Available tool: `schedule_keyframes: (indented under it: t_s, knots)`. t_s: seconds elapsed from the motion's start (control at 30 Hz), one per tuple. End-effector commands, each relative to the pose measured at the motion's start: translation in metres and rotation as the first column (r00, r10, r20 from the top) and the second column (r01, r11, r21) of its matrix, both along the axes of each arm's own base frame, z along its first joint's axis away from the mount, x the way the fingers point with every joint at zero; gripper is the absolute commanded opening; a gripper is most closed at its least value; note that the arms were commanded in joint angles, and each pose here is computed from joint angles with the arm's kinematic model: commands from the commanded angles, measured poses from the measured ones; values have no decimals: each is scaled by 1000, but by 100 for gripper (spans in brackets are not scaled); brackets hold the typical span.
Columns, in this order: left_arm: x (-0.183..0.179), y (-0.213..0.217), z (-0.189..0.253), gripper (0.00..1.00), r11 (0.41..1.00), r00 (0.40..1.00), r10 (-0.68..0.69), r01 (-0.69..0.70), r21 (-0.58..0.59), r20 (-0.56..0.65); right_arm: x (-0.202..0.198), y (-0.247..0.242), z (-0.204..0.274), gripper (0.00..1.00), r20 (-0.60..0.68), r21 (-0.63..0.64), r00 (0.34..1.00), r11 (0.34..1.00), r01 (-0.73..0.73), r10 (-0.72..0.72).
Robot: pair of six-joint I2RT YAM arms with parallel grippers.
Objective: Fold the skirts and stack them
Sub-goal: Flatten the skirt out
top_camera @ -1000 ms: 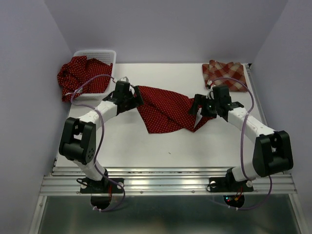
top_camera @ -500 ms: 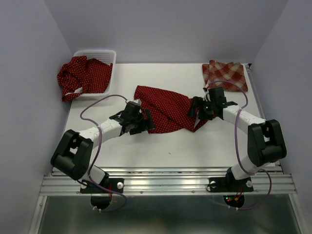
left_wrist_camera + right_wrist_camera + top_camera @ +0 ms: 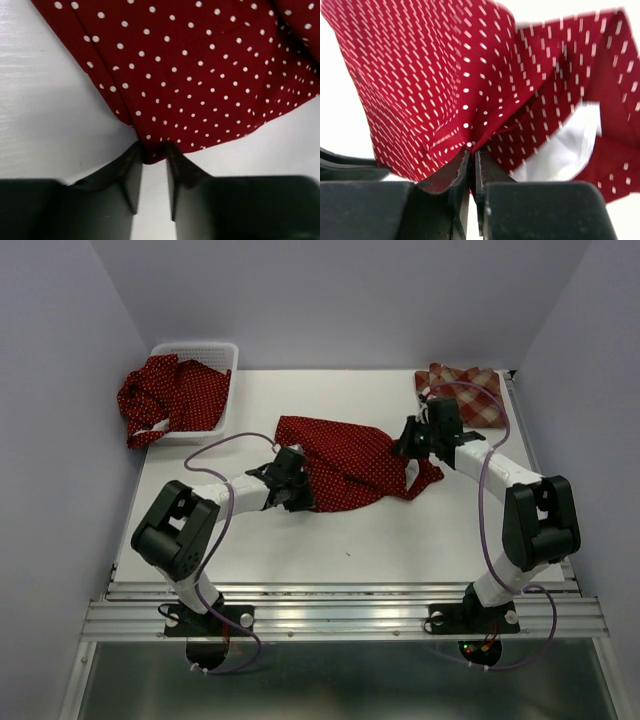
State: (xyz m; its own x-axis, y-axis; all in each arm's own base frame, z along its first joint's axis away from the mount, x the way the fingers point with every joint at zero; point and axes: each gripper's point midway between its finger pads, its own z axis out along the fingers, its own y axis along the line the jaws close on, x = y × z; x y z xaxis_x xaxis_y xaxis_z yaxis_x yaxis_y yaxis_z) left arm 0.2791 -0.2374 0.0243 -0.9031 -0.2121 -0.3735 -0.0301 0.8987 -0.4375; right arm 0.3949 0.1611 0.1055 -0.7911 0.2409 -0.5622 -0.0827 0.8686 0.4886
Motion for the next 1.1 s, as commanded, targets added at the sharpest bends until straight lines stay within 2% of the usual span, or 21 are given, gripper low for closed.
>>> schedule_keyframes:
  t_s: [0.0, 0.03, 0.07, 0.17, 0.3, 0.47, 0.53, 0.6, 0.63, 0.73, 0.77, 0.8, 0.87, 0.97, 1.0, 1.07]
  knots:
    - [8, 6, -15, 30, 997, 1000, 13, -12, 82, -13, 48, -3, 43, 8, 173, -26, 984, 998, 56, -50]
    - [10, 7, -17, 18, 995, 1000, 14, -12, 97, -21, 55, -5, 46, 6, 188, -39, 980, 997, 68, -59]
    - [11, 9, -18, 0, 993, 999, 23, -20, 114, -24, 67, -7, 54, 6, 216, -52, 974, 995, 81, -68]
    - [17, 23, -17, 0, 981, 998, 57, -56, 187, 5, 104, -14, 73, 5, 303, -120, 950, 985, 122, -81]
    - [18, 28, -2, 0, 981, 998, 47, -56, 184, 52, 158, -25, 84, 4, 390, -213, 918, 963, 164, -70]
    - [10, 38, 0, 0, 976, 998, 45, -55, 212, 52, 218, -55, 73, 9, 429, -249, 898, 942, 227, -103]
    - [5, 39, -1, 0, 977, 998, 39, -47, 208, 41, 238, -54, 69, 14, 430, -219, 899, 956, 196, -86]
    - [2, 37, -1, 0, 980, 999, 28, -34, 198, 32, 244, -57, 65, 34, 403, -207, 913, 964, 165, -70]
    - [0, 39, -1, 0, 979, 999, 27, -32, 203, 28, 248, -54, 79, 44, 422, -202, 905, 967, 154, -56]
    - [3, 39, 3, 0, 978, 999, 30, -38, 206, 39, 233, -42, 86, 69, 388, -180, 922, 981, 69, 7]
    - [4, 39, 5, 0, 978, 999, 28, -36, 207, 41, 222, -39, 75, 87, 350, -172, 937, 984, 46, 18]
    - [6, 38, 6, 0, 977, 999, 30, -39, 208, 46, 208, -37, 98, 100, 367, -149, 930, 988, 39, 19]
    - [11, 36, 10, 0, 978, 998, 29, -39, 204, 54, 189, -44, 99, 100, 340, -146, 940, 986, 75, -21]
    - [12, 35, 10, 0, 979, 998, 32, -43, 201, 56, 138, -74, 71, 100, 233, -178, 952, 953, 244, -200]
    - [12, 35, 9, 0, 979, 998, 32, -42, 201, 52, 109, -91, 49, 100, 186, -228, 946, 925, 304, -265]
    - [12, 36, 6, 0, 979, 998, 34, -43, 200, 47, 77, -98, 27, 100, 113, -224, 932, 905, 361, -344]
